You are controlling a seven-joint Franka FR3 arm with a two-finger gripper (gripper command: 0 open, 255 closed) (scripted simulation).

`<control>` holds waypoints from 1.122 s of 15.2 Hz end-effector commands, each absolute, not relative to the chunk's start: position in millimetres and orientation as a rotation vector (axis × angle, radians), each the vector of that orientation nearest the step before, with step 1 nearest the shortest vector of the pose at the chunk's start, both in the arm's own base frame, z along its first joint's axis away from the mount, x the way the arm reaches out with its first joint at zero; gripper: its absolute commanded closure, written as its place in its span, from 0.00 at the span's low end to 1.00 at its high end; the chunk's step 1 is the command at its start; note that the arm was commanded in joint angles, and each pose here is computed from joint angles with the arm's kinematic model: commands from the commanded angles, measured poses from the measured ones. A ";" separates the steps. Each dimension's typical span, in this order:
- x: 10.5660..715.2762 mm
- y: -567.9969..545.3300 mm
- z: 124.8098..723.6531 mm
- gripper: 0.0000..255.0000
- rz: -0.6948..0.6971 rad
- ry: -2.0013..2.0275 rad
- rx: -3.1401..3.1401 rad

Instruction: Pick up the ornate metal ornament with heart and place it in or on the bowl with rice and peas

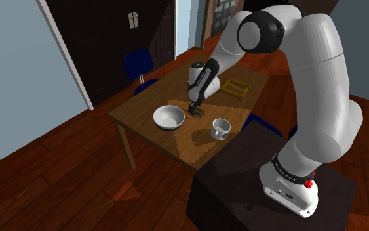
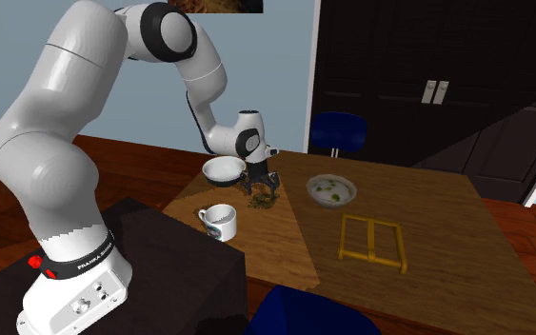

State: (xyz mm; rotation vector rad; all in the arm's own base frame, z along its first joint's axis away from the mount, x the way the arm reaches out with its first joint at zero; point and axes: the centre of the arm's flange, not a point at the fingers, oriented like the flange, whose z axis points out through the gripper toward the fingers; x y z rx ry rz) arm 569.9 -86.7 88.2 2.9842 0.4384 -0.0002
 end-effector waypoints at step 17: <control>569.9 -86.7 109.1 1.00 0.000 0.438 2.984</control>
